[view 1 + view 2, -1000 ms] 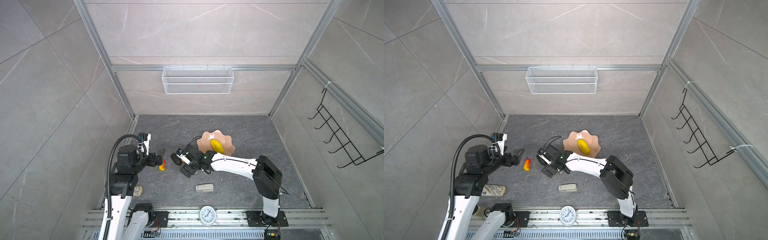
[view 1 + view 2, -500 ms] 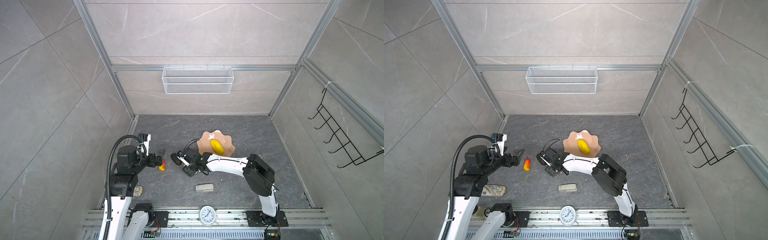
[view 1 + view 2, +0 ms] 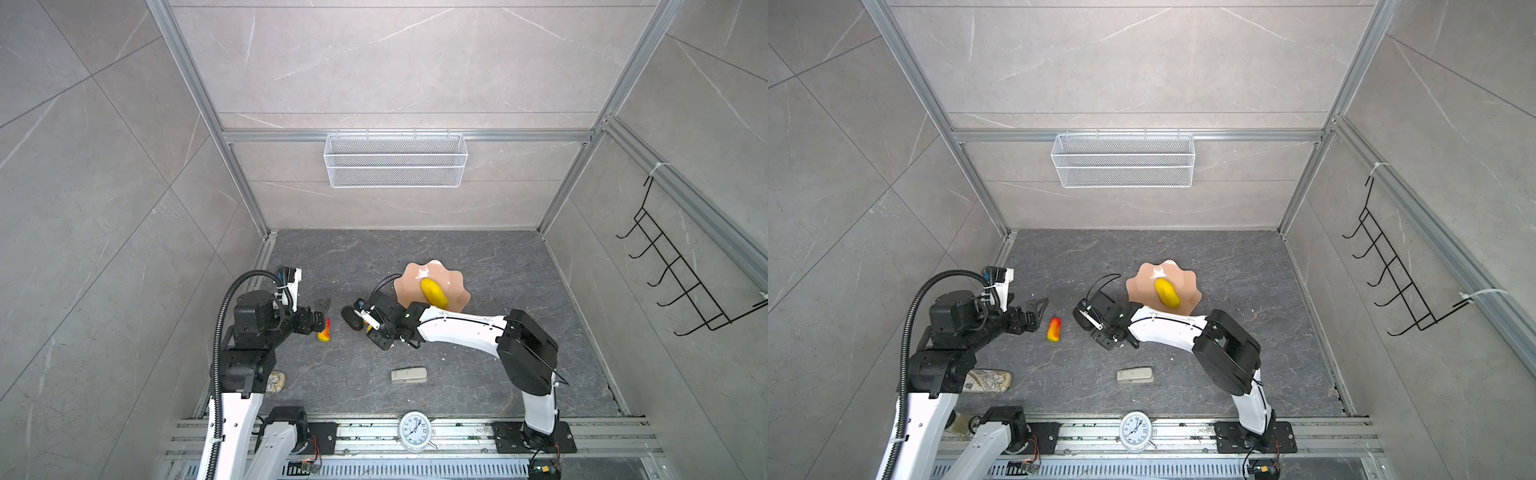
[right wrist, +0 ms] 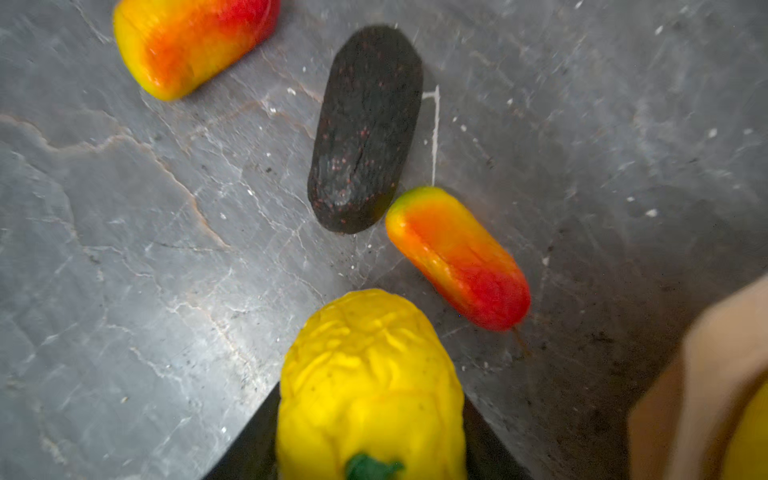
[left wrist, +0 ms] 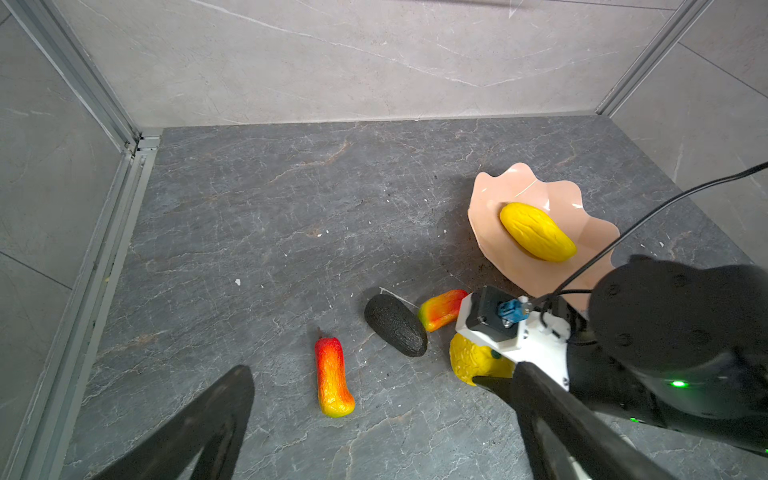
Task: Place and organize the fake fruits in the fruit bowl
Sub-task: 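Place the yellow lemon in the bowl beside the mango, release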
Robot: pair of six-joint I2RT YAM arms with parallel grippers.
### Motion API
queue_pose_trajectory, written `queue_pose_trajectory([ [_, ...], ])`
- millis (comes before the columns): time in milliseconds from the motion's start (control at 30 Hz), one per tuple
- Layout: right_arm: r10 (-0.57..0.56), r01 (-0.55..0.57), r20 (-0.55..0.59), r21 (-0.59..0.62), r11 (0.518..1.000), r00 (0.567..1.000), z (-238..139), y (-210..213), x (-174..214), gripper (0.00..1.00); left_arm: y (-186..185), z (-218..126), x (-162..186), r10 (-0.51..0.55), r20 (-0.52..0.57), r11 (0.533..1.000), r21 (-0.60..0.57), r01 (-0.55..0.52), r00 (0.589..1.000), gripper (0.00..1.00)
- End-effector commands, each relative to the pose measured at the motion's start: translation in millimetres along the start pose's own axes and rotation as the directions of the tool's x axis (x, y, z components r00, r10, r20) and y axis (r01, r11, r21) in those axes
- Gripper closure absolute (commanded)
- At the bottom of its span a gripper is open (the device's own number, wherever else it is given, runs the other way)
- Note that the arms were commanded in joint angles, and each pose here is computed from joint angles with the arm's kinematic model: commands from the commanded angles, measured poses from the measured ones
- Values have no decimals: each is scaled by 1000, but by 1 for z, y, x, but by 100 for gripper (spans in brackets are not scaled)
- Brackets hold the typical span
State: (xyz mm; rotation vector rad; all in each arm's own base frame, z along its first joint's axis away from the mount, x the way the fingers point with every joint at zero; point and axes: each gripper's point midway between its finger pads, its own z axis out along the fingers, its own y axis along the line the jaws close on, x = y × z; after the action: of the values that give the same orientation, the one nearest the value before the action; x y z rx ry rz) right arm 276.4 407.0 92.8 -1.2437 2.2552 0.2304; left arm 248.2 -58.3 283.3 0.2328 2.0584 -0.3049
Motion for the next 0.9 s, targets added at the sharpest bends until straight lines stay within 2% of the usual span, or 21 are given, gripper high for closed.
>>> queue_pose_trajectory([
  [0,-11,7,98,48,999,995,-53,-24,-24,71,-4,-2,-5,28,20,999,19,-29,999,0],
  [167,39,-55,146,111,992,989,-86,-67,-23,75,-5,-2,-5,30,22,999,21,-30,999,0],
  [333,127,-153,149,176,972,981,-91,-122,-8,75,-5,-2,-5,29,20,999,23,-30,999,0],
  [533,210,-226,102,181,957,972,-63,-163,7,76,-5,-1,-4,28,17,999,23,-28,999,0],
  [867,259,-258,21,178,950,966,-8,-176,22,79,-4,1,-3,27,10,999,22,-27,1000,0],
])
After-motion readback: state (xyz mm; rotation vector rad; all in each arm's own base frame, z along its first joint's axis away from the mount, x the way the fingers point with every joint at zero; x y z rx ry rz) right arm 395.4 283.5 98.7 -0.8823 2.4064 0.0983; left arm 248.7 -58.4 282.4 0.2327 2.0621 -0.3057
